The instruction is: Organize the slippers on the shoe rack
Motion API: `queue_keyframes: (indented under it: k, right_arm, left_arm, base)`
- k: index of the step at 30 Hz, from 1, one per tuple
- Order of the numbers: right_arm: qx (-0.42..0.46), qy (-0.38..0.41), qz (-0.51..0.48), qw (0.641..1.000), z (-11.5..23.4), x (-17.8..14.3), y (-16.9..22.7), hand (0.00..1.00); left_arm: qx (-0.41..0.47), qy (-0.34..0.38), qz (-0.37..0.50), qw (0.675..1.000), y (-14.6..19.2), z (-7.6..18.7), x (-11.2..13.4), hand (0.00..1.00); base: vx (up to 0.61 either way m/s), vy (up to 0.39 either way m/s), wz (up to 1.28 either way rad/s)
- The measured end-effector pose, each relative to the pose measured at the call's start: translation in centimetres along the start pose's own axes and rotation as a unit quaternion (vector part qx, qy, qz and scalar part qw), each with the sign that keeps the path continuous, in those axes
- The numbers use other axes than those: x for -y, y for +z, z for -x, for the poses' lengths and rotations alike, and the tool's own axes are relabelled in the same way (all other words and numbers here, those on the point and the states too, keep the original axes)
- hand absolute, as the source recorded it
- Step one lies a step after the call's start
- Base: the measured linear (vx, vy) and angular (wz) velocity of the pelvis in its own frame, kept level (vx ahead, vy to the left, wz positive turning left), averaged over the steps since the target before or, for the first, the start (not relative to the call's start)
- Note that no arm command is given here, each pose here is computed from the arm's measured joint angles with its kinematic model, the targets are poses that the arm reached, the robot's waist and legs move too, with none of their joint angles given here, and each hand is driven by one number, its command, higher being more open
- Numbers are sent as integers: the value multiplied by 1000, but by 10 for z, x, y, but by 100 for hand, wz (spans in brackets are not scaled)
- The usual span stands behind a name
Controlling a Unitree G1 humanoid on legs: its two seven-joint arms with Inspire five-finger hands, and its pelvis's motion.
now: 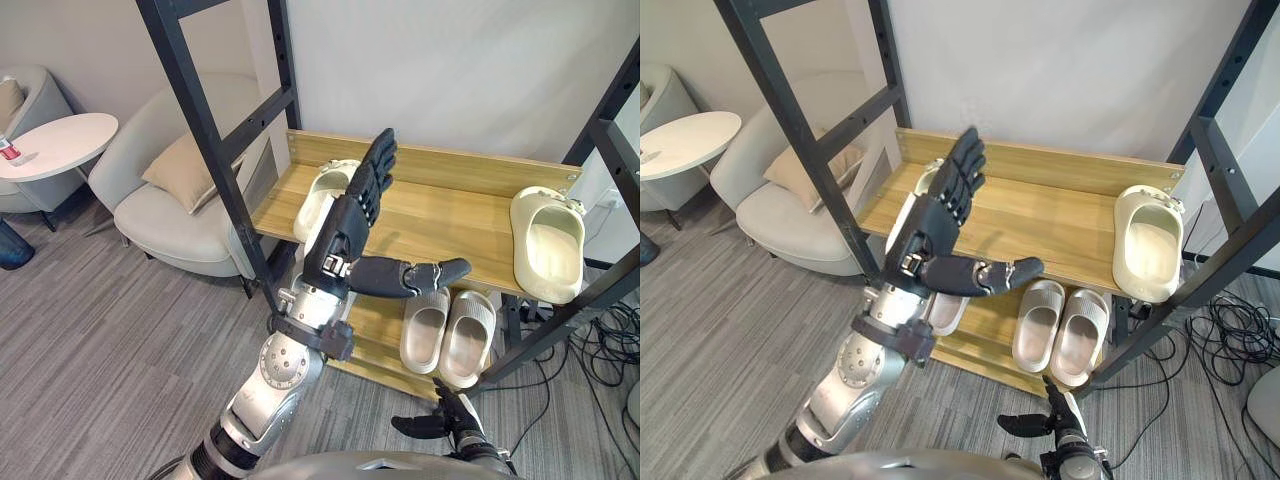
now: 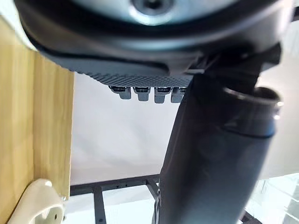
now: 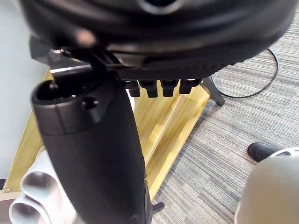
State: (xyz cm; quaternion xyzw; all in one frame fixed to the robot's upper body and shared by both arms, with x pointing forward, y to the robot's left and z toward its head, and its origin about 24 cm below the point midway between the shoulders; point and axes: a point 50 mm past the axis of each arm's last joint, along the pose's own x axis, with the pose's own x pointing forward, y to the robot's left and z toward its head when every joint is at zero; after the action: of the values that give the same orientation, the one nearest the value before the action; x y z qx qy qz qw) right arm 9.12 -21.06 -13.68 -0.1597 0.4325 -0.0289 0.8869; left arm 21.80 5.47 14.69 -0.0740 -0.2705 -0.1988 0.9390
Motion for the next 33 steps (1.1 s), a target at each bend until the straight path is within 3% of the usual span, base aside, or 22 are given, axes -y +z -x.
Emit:
queue_keyframes:
  k: [6, 11, 18, 33]
  right_arm:
    - [-16, 3, 9, 1000, 4, -1, -10, 100]
    - [-22, 4, 9, 1000, 7, -2, -15, 100]
    - [-22, 6, 7, 1000, 7, -3, -15, 100]
    - [-9, 14, 4, 1000, 6, -5, -11, 100]
  left_arm:
    - [58, 48, -131, 988, 10, -24, -23, 100]
    - [63, 39, -235, 969, 5, -41, -41, 100]
    - [54, 33, -389, 919, 4, -60, -73, 100]
    - [38, 41, -584, 810, 7, -71, -110, 100]
  base:
    - [0, 0, 0]
    - [0, 0, 0]
    - [10, 0, -5]
    - [7, 4, -4]
